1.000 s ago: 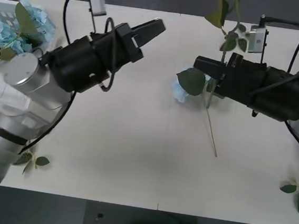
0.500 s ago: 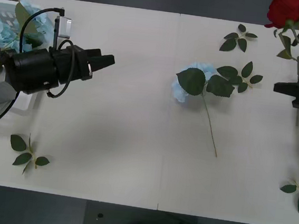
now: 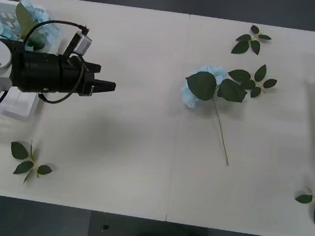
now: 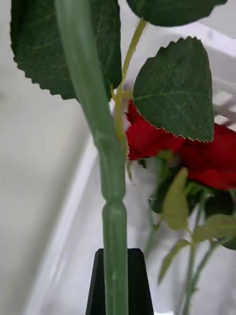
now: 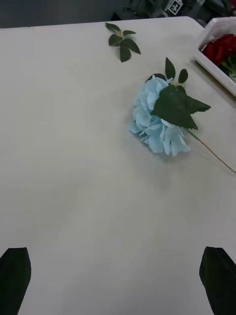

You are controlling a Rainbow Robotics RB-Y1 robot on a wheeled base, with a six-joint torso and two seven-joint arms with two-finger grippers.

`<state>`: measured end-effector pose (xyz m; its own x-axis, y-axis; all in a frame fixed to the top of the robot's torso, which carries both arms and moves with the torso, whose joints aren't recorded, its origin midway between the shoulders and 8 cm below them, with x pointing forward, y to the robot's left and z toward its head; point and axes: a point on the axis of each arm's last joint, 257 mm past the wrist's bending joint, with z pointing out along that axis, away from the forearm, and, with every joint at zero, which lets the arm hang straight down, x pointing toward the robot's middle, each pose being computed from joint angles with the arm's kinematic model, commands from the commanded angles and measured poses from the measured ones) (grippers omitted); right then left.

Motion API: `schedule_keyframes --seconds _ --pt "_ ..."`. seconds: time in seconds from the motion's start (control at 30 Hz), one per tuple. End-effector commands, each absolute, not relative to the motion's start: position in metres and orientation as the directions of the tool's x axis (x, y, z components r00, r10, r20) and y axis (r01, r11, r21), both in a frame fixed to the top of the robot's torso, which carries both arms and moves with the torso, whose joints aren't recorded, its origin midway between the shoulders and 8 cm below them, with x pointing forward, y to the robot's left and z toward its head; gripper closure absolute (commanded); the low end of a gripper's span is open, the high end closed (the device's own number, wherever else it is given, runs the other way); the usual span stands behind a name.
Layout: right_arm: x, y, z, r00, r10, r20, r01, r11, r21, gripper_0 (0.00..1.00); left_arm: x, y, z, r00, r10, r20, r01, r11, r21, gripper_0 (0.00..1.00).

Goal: Put the red flowers into the right box and the blue flowers into the left box

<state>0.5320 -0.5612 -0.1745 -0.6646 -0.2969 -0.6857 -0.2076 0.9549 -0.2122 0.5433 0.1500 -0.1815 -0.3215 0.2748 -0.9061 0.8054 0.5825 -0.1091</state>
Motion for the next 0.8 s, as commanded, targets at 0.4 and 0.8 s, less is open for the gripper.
schedule_keyframes --seconds 0.4,0.8 --pt "0.498 -0.653 -0.171 -0.786 -0.158 -0.598 0.032 0.955 -0.294 1.0 0.462 0.112 -0.149 -0.173 0.225 -0.959 0.934 0.346 -0.088 0.0" --pt "0.499 -0.639 -0.173 -0.789 -0.154 -0.595 0.009 0.965 -0.262 0.0 0.414 0.102 -0.129 -0.311 0.017 -0.95 0.933 0.199 -0.301 0.0"
